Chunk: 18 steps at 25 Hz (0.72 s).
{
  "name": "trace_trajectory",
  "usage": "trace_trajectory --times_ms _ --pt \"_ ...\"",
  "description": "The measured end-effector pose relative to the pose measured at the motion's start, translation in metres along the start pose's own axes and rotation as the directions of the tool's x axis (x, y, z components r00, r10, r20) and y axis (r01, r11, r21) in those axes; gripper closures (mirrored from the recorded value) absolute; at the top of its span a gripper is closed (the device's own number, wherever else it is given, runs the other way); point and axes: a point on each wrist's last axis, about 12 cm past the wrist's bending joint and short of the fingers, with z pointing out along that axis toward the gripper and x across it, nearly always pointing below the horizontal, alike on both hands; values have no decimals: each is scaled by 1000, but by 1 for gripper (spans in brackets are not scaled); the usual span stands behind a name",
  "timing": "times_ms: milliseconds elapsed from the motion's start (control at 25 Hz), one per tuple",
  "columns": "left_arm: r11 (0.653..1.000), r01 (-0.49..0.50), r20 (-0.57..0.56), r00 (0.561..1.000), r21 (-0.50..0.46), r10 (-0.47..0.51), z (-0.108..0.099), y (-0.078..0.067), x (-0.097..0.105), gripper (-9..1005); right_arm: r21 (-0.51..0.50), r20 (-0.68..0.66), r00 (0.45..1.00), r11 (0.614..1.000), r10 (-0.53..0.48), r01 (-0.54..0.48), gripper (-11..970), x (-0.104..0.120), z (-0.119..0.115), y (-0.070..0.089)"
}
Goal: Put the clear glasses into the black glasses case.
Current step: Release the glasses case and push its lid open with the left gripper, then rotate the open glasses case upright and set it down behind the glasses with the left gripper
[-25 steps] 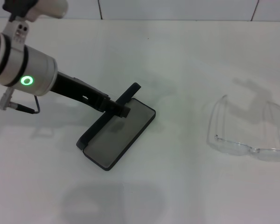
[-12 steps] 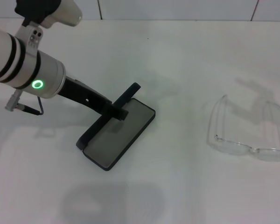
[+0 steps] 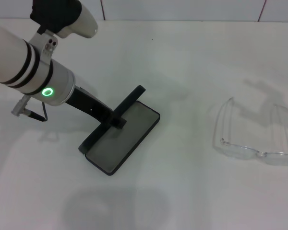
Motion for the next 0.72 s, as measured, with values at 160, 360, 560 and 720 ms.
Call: trace_trajectory --times_ms 160,360,560,720 --pt "1000 -7 -13 1000 -10 6 3 1 -1 458 9 4 1000 1000 -1 1 195 0 -2 0" --pt "999 -40 -7 999 -9 40 1 -2 -3 526 23 18 1000 1000 -3 2 197 0 -6 0" --pt "997 -83 2 997 7 83 -2 -5 -6 657 30 29 1000 1000 -3 2 199 1 -8 0" --pt "992 -121 1 993 32 121 -4 -9 -7 775 32 34 999 999 -6 5 200 1 -8 0"
